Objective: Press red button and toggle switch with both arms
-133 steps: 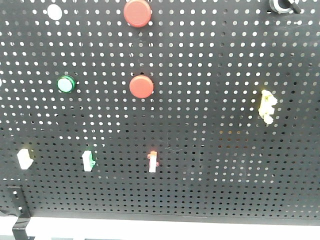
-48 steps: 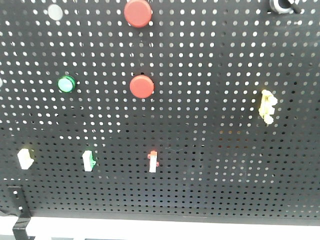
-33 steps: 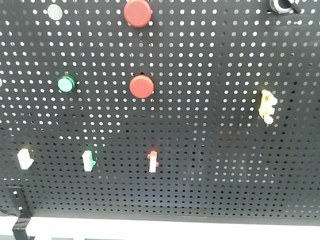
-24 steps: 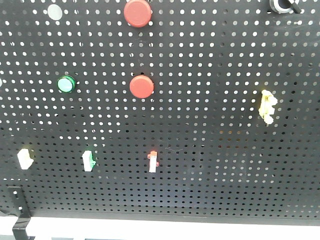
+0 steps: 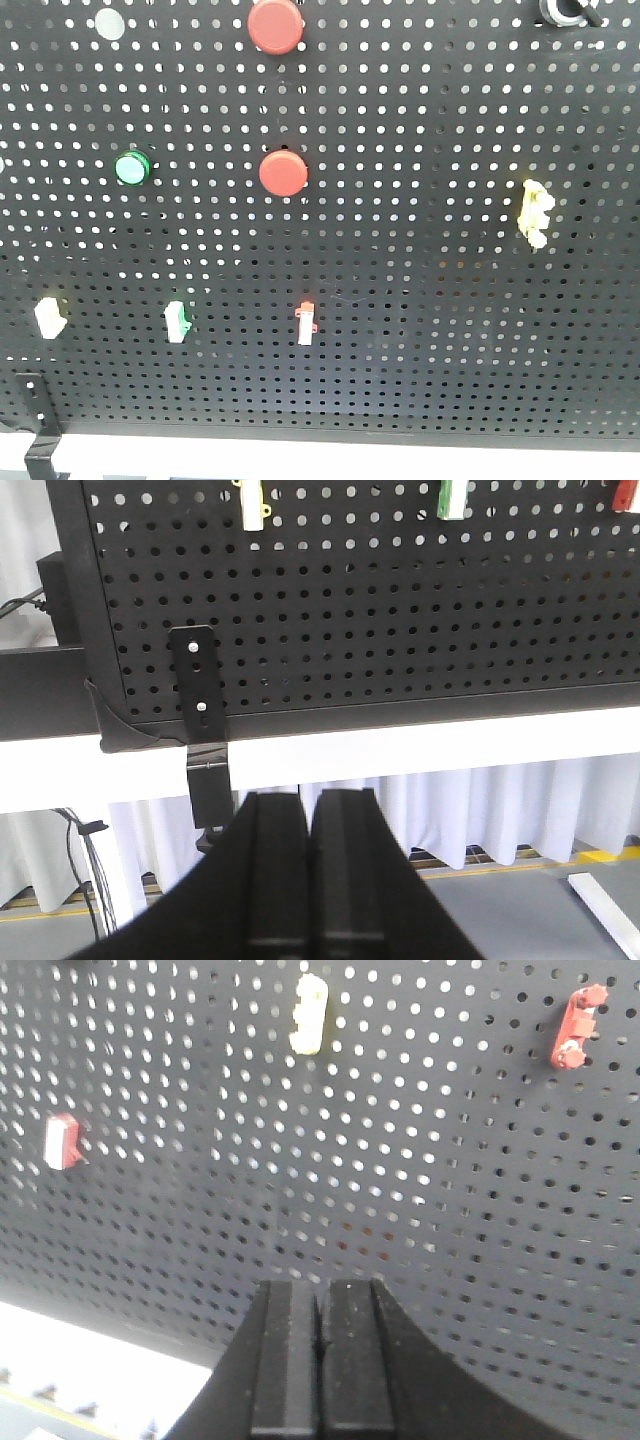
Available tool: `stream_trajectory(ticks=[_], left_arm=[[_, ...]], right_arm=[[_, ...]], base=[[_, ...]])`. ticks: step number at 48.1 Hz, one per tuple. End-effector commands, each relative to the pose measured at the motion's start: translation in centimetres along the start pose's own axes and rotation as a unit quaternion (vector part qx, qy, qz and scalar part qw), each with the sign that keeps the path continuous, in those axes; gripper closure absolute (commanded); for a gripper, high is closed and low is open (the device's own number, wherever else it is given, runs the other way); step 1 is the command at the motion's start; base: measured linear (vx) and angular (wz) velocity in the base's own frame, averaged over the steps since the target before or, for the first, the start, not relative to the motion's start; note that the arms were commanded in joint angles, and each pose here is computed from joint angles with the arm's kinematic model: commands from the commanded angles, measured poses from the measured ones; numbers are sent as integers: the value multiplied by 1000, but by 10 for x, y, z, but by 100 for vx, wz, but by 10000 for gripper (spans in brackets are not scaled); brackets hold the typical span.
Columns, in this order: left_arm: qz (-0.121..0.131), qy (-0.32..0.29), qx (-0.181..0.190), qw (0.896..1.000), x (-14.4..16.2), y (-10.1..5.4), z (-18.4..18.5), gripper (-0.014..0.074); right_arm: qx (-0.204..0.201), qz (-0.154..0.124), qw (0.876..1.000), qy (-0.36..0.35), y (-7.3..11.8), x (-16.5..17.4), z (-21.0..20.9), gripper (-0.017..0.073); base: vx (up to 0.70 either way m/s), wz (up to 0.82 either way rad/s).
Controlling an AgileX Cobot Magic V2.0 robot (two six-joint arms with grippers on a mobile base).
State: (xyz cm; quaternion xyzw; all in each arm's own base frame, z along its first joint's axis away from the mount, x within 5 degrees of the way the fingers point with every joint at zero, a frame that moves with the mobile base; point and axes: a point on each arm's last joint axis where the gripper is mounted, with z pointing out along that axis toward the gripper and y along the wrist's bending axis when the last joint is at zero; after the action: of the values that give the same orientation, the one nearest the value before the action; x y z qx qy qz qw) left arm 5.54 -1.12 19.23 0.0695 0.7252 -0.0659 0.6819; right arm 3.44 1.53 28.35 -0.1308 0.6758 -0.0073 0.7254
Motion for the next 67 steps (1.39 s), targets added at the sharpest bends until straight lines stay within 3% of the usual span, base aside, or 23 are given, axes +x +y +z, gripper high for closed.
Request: stream_trajectory(ticks=[1, 4, 11, 24, 31, 40, 67], left_arm=[[-6, -30, -3, 1000, 3, 1, 0, 592], [-6, -30, -3, 1000, 3, 1, 0, 592], [-6, -30, -3, 1000, 3, 1, 0, 592], [-5, -30, -3, 1000, 3, 1, 0, 592], [-5, -30, -3, 1000, 3, 1, 0, 592], [-5, -30, -3, 1000, 3, 1, 0, 592], [-5, -30, -3, 1000, 3, 1, 0, 592]], right_arm=[[33, 22, 999, -5, -6, -1, 2, 562], [48, 62, 997, 11, -8, 10, 3, 562], [82, 105, 991, 29, -9, 41, 7, 562], [82, 110, 990, 18, 0, 91, 14, 562], [89, 109, 990, 20, -1, 90, 14, 562], [128, 107, 986, 24, -5, 91, 13, 562], [126, 107, 986, 23, -5, 91, 13, 562]], base=[[0, 0], [0, 0], [0, 0], [0, 0], [0, 0], [0, 0], [0, 0]])
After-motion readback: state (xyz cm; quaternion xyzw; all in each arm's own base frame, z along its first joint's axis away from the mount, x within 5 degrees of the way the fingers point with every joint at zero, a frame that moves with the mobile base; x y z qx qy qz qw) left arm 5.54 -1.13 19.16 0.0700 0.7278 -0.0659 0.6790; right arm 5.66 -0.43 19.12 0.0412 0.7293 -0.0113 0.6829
